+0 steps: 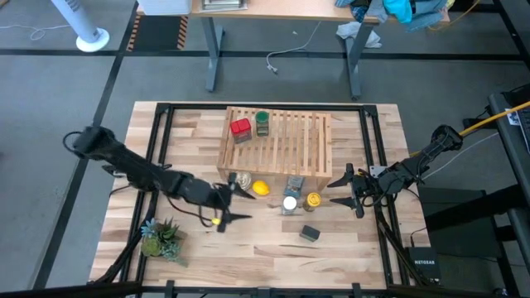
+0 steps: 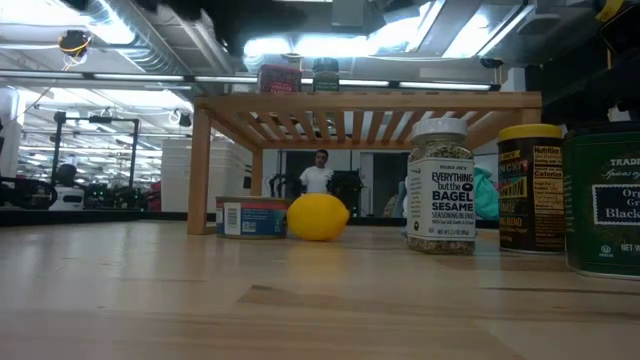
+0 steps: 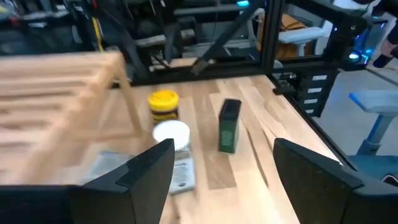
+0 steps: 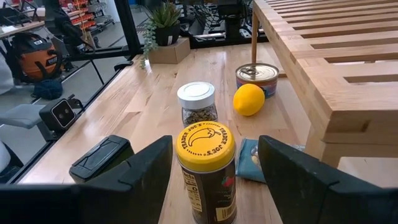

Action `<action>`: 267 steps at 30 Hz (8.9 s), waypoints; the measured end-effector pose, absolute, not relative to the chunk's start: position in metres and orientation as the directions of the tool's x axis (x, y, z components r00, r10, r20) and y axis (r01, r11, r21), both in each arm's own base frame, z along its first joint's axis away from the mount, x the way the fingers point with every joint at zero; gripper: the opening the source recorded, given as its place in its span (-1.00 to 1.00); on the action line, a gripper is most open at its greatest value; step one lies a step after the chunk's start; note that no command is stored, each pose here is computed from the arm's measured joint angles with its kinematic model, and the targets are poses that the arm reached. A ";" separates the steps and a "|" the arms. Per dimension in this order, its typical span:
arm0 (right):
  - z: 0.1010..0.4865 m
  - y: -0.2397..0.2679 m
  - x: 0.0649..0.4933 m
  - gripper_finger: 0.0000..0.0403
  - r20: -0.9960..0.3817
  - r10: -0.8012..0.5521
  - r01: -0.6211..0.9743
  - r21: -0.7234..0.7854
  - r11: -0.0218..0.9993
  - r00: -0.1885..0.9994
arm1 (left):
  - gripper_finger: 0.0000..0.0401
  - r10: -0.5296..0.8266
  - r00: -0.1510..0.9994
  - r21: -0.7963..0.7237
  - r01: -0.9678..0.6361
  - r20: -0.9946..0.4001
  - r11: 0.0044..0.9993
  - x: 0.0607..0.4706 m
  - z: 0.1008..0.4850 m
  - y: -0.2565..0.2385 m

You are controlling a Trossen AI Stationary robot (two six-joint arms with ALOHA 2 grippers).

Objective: Shelf spices
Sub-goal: Put the black seasoning can on the shelf

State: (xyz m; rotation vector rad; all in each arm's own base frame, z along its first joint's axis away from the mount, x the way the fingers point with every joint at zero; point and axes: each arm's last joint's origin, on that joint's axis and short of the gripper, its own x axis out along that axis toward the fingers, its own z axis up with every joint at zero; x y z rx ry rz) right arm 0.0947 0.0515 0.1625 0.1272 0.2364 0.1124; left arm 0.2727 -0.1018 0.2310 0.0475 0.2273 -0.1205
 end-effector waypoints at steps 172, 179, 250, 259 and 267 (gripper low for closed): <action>0.194 0.154 0.239 0.21 -0.887 0.274 0.411 0.422 0.808 0.372 | 0.33 0.441 0.850 0.133 -0.421 -0.288 0.897 0.148 0.210 -0.033; 0.196 0.156 0.245 0.21 -0.856 0.284 0.367 0.454 0.812 0.432 | 0.33 0.441 0.850 0.127 -0.422 -0.288 0.898 0.148 0.210 -0.033; 0.239 0.167 0.299 -0.42 -0.729 -0.057 0.063 -0.020 0.998 0.682 | 0.33 0.440 0.850 0.104 -0.428 -0.292 0.898 0.148 0.209 -0.033; 0.273 0.122 0.333 -0.42 -0.655 -0.171 -0.016 -0.269 0.963 0.736 | 0.33 0.439 0.849 0.105 -0.428 -0.293 0.898 0.148 0.209 -0.033; 0.305 0.056 0.358 -0.42 -0.649 -0.122 -0.102 -0.297 0.950 0.751 | 0.33 0.440 0.847 0.111 -0.427 -0.298 0.897 0.149 0.208 -0.033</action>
